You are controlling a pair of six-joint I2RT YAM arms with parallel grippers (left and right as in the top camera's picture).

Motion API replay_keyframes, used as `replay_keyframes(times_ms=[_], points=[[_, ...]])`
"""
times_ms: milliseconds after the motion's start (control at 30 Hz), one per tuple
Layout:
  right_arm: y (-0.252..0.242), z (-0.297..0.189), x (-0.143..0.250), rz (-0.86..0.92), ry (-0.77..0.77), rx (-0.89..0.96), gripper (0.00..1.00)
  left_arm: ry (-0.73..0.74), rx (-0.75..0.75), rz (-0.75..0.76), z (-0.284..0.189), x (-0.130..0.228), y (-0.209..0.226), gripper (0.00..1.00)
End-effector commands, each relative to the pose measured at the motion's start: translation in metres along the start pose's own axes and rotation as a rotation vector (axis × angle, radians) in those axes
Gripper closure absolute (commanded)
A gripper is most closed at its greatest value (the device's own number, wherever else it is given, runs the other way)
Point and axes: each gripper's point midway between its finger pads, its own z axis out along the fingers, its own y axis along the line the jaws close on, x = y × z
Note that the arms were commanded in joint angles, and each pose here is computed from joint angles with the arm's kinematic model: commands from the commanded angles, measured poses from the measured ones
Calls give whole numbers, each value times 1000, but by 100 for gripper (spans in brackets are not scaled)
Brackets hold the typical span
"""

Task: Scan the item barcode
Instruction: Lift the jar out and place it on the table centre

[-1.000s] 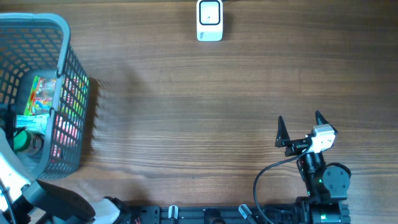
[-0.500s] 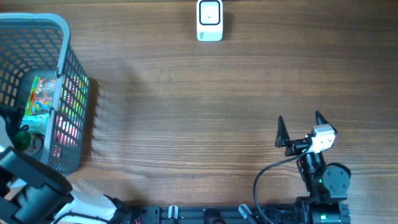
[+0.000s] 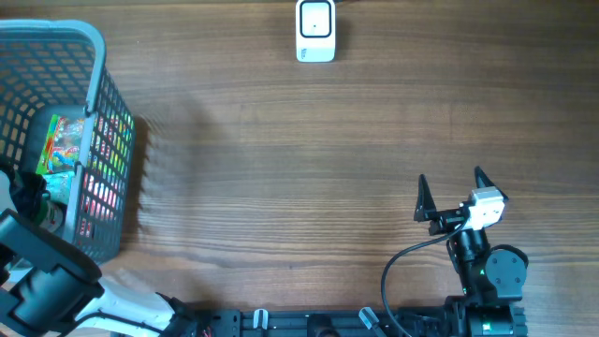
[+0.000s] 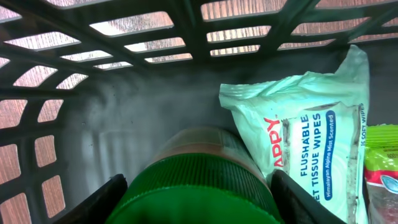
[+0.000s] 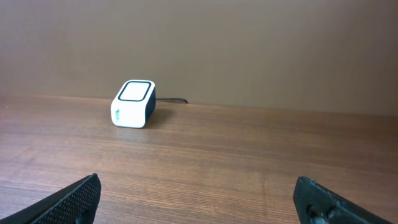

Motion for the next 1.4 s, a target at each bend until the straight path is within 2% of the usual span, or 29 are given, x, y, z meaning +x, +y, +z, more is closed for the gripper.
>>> replay_keyframes(times_ms=[0, 67, 167, 233, 267, 333, 433, 467, 600, 667, 767, 933, 1000, 1167, 1233, 1367], points=[[-1, 0, -1, -5, -7, 5, 0, -7, 70, -14, -19, -1, -5, 44], [-1, 0, -1, -5, -7, 6, 0, -48, 132, -31, -42, -11, -10, 44], [-1, 0, -1, -5, -7, 5, 0, -162, 328, -62, -115, -32, -21, 43], [-1, 0, -1, -5, -6, 5, 0, -219, 495, -62, -169, -35, -28, 43], [-1, 0, -1, -5, -7, 5, 0, -260, 645, -72, -218, -31, -31, 43], [-1, 0, -1, -5, -7, 5, 0, -297, 839, -64, -275, -20, -34, 41], [-1, 0, -1, -5, -7, 6, 0, -374, 1192, -4, -379, 15, -27, 40], [-1, 0, -1, -5, -7, 5, 0, -394, 1268, 16, -404, 28, -22, 39], [-1, 0, -1, -5, -7, 5, 0, -359, 1461, 169, -459, 91, -20, 39], [-1, 0, -1, -5, -7, 5, 0, -239, 1522, 301, -468, 135, -34, 39], [-1, 0, -1, -5, -7, 5, 1, -62, 1450, 429, -447, 186, -64, 40], [-1, 0, -1, -5, -7, 5, 0, 70, 1047, 654, -359, 270, -124, 40], [-1, 0, -1, -5, -7, 5, 0, 135, 932, 727, -328, 305, -147, 39], [-1, 0, -1, -5, -7, 5, 0, 258, 670, 834, -245, 367, -182, 39], [-1, 0, -1, -5, -7, 5, 0, 273, 574, 851, -216, 376, -185, 40], [-1, 0, -1, -5, -7, 5, 0, 118, 446, 839, -190, 351, -185, 38]])
